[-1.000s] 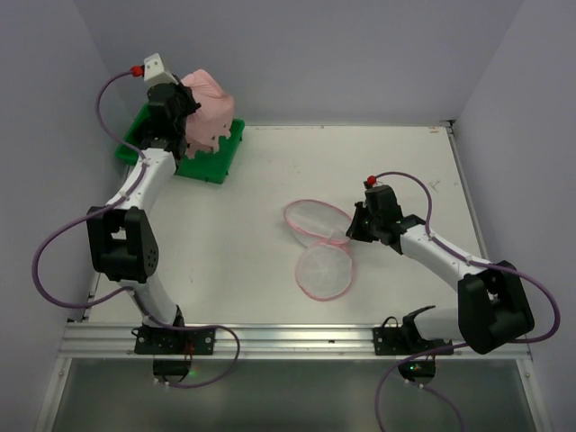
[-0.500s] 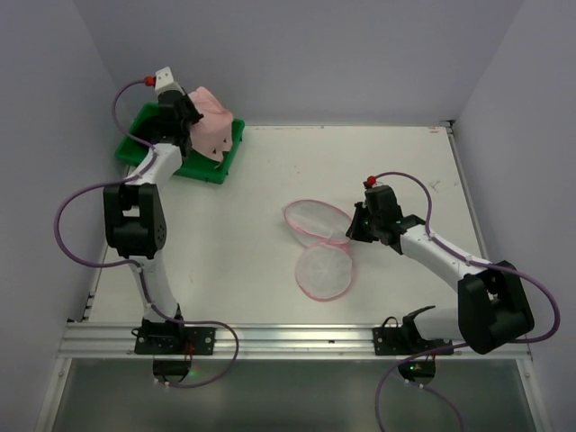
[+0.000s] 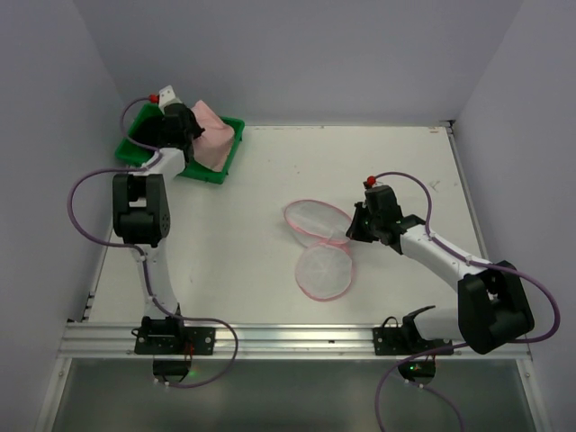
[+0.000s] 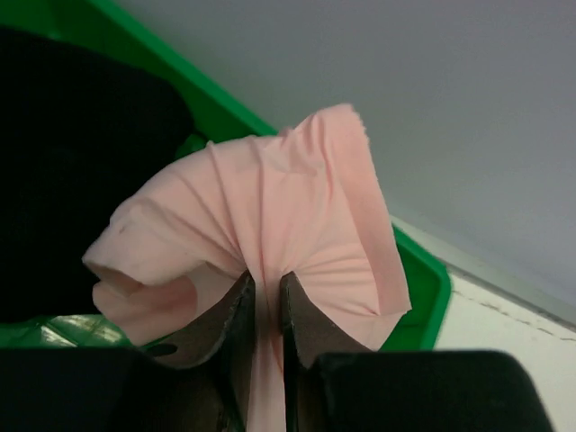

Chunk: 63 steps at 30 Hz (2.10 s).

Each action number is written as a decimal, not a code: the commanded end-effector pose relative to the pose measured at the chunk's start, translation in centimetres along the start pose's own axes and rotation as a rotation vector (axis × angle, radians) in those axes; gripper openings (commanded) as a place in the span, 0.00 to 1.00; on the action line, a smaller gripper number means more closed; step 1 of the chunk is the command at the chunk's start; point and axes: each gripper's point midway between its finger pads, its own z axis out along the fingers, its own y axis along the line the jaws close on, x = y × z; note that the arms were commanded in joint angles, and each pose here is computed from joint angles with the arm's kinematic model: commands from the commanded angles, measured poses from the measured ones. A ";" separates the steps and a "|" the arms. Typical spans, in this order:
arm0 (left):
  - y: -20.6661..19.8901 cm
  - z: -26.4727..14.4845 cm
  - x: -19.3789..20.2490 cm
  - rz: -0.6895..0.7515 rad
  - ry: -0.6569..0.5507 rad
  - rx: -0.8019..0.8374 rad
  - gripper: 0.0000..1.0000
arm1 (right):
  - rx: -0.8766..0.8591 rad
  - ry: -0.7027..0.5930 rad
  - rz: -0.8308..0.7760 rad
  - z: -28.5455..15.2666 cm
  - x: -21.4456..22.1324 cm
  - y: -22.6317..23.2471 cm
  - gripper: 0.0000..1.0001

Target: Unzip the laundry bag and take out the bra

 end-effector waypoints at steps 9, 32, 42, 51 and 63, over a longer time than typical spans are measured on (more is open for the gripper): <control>1.9 -0.8 -4.1 -0.031 -0.006 -0.029 0.98 | -0.043 -0.067 -0.041 -0.9 -3.2 1.8 0.06; -21.5 -25.8 15.3 0.463 0.486 0.738 0.98 | -0.068 -0.139 0.045 -5.1 -4.4 2.7 0.85; -19.8 -26.7 25.6 0.495 0.690 0.634 0.83 | -0.260 0.077 0.150 -6.0 5.4 2.9 0.84; -13.3 -26.0 29.9 0.411 0.772 0.341 0.58 | -0.290 0.204 0.204 -1.8 6.2 4.0 0.81; -8.7 -31.9 29.9 -0.026 0.854 0.172 0.61 | -0.115 0.056 0.187 3.3 -4.5 1.9 0.81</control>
